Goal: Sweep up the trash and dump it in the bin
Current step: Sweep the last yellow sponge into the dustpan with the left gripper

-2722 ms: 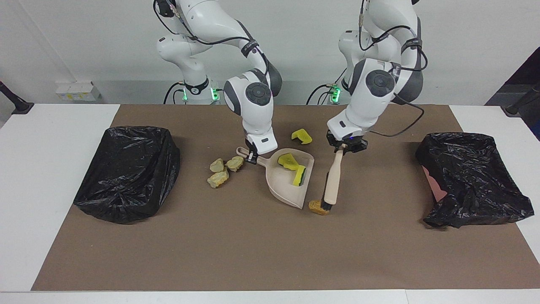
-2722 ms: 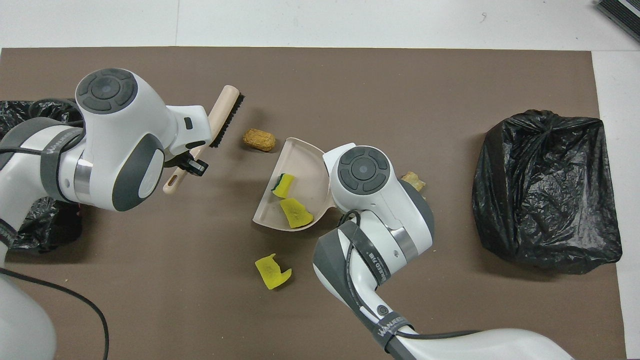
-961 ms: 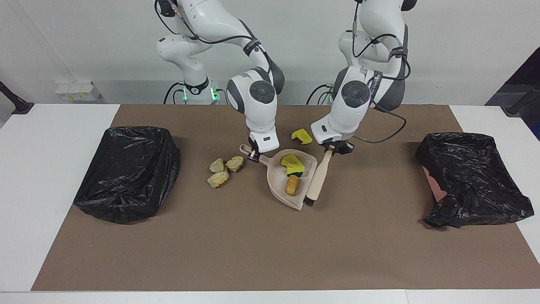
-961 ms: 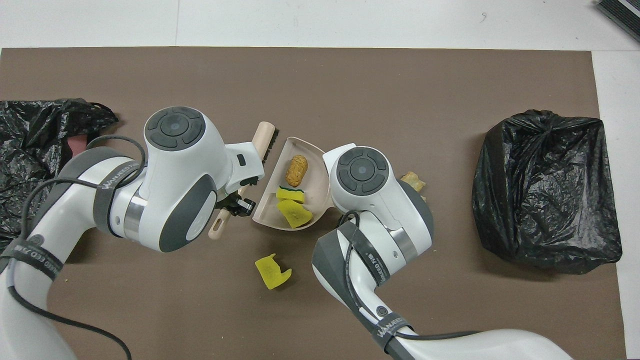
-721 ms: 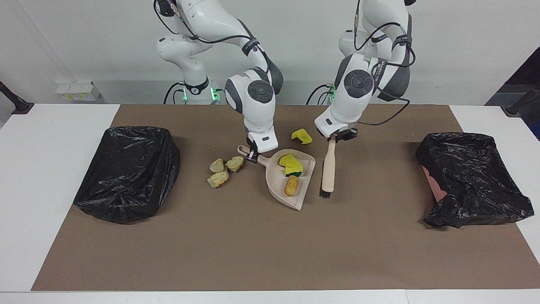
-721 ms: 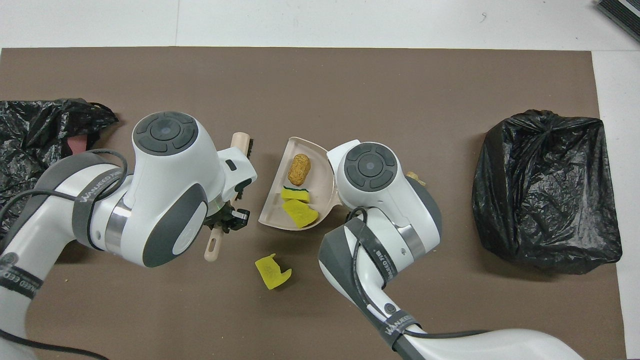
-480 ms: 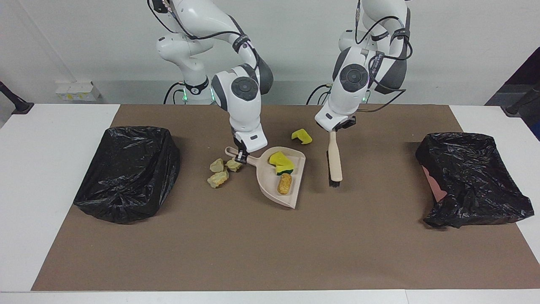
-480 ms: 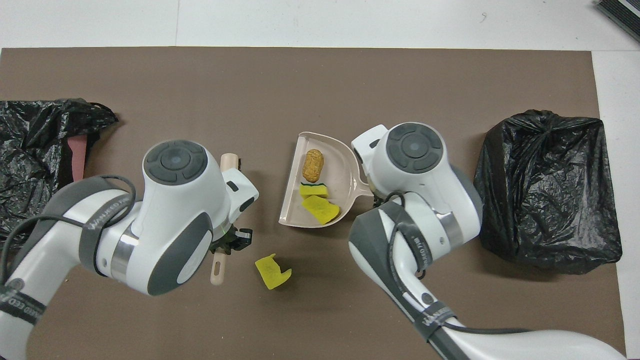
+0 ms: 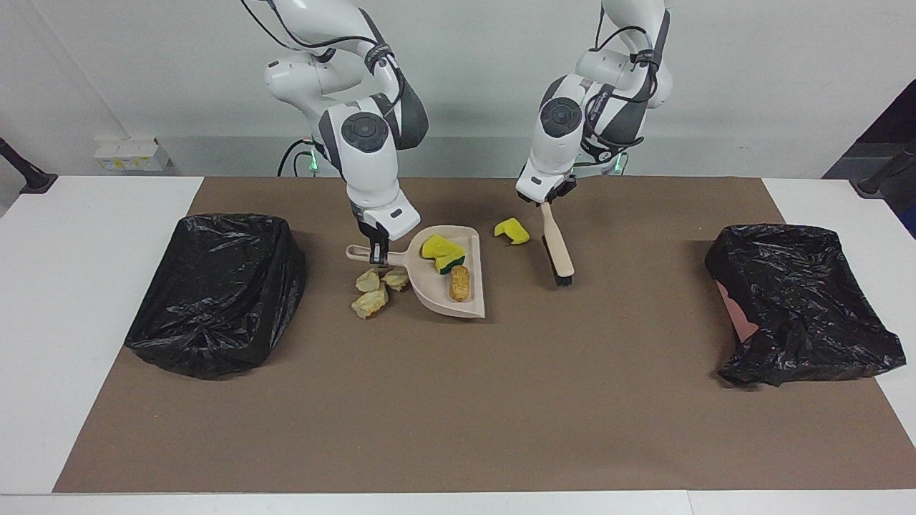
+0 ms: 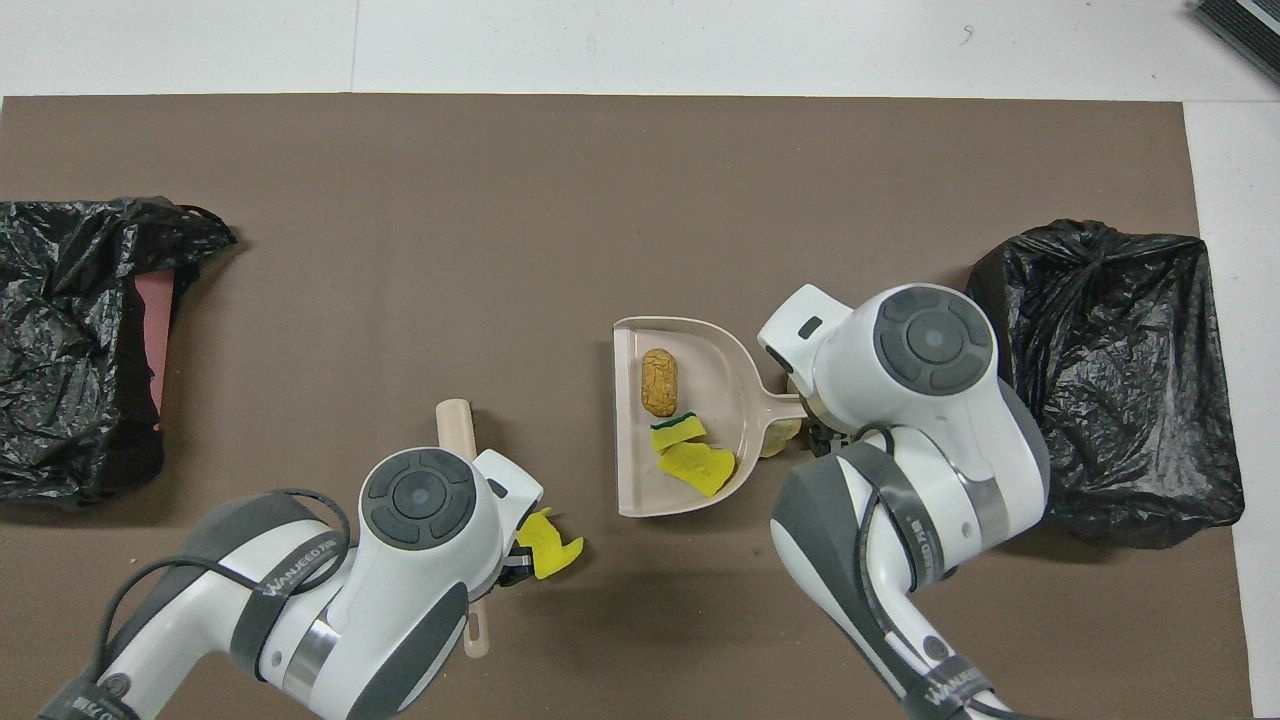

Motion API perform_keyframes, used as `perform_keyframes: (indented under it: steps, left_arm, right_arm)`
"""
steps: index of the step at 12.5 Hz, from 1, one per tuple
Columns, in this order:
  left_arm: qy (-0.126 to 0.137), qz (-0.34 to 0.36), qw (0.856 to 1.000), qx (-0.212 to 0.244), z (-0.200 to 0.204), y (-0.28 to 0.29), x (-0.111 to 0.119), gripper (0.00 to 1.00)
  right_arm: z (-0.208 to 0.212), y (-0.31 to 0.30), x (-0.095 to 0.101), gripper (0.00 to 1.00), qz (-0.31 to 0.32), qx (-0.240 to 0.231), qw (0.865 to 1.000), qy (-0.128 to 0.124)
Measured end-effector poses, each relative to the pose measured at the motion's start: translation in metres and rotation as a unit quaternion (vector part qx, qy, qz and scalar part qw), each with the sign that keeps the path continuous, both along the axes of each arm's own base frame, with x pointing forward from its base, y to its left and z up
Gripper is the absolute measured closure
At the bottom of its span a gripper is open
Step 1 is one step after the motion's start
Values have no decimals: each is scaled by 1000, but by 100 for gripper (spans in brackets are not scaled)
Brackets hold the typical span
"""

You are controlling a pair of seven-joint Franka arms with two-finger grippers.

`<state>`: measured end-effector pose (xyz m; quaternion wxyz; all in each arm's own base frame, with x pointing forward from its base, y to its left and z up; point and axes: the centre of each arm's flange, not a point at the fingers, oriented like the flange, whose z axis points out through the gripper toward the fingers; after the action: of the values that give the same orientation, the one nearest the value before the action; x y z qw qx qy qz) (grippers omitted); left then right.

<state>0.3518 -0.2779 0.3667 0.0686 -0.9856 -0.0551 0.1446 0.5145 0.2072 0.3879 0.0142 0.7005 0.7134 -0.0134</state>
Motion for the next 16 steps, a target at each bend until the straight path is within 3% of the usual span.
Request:
perform_keyframes:
  steps: [3, 7, 9, 16]
  left_arm:
    - [-7, 52, 999, 9, -13, 1, -28, 74]
    - [-12, 92, 996, -12, -31, -17, -56, 74]
    - [-5, 112, 993, -36, -29, -25, -58, 74]
    - [-35, 117, 987, -105, -18, -69, -48, 74]
  right_arm:
    - [-21, -7, -31, 69, 36, 4, 999, -6]
    - [-24, 1, -40, 69, 49, 3, 999, -3]
    - [-26, 14, -47, 69, 43, 2, 999, -1]
    - [-29, 21, -53, 69, 37, 0, 999, 3]
